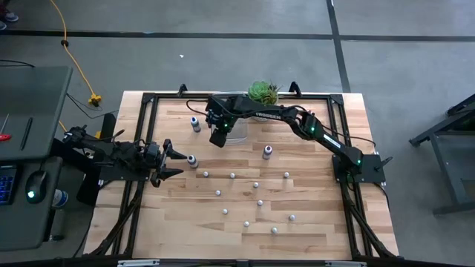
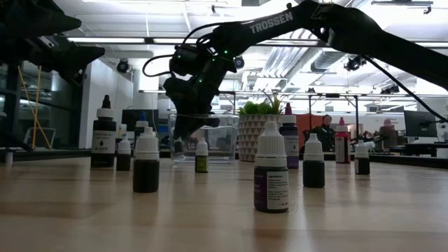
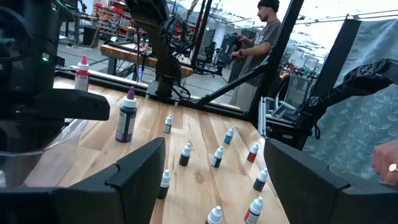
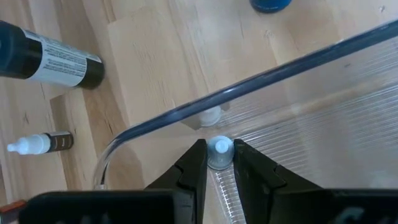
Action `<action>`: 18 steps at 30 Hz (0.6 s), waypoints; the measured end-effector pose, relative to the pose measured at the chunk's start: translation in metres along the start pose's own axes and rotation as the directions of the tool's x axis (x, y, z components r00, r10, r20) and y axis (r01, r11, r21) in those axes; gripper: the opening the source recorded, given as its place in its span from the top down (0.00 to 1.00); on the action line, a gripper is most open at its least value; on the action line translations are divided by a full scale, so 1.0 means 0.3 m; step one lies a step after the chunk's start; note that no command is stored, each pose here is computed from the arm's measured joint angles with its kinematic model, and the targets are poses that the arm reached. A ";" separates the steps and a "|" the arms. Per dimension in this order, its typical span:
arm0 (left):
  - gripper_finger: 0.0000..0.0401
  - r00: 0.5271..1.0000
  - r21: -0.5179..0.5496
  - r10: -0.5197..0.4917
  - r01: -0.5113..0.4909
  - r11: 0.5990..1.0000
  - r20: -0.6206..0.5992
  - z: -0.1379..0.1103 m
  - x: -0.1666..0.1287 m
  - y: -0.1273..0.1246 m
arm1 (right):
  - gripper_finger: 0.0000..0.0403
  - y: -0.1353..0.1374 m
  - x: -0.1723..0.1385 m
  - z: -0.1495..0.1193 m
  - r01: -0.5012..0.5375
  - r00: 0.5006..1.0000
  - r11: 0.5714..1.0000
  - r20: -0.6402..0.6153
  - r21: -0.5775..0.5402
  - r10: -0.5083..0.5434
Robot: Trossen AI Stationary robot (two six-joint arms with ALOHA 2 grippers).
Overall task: Pick & Place food coloring
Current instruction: Put the small violet food coloring bottle into the transparent bin, then put the small brown food coloring bottle into the transparent bin
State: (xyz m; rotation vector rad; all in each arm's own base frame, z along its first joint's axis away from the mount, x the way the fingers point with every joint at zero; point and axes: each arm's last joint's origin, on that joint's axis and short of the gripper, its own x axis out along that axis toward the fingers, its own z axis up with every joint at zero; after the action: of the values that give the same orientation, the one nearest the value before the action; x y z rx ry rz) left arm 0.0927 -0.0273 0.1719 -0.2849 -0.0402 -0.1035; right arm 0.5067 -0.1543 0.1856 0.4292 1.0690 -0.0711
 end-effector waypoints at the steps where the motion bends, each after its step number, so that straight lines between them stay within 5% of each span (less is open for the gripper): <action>1: 0.32 1.000 0.000 0.000 0.000 1.000 0.000 0.000 0.000 0.000 | 0.81 0.000 0.000 0.000 0.000 1.000 1.000 0.000 0.000 0.000; 10: 0.32 1.000 0.000 0.000 0.000 1.000 0.000 0.000 0.000 0.000 | 0.65 0.000 0.000 -0.001 -0.003 1.000 1.000 -0.002 0.000 0.003; 18: 0.32 1.000 0.000 0.000 0.000 1.000 0.000 0.000 0.000 0.000 | 0.63 0.004 -0.010 0.005 0.006 1.000 1.000 0.014 -0.005 -0.006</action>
State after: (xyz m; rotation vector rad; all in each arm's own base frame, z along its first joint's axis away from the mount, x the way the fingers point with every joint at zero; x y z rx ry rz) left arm 0.0927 -0.0273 0.1719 -0.2849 -0.0402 -0.1032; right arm 0.5069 -0.1543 0.1891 0.4207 1.0561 -0.0765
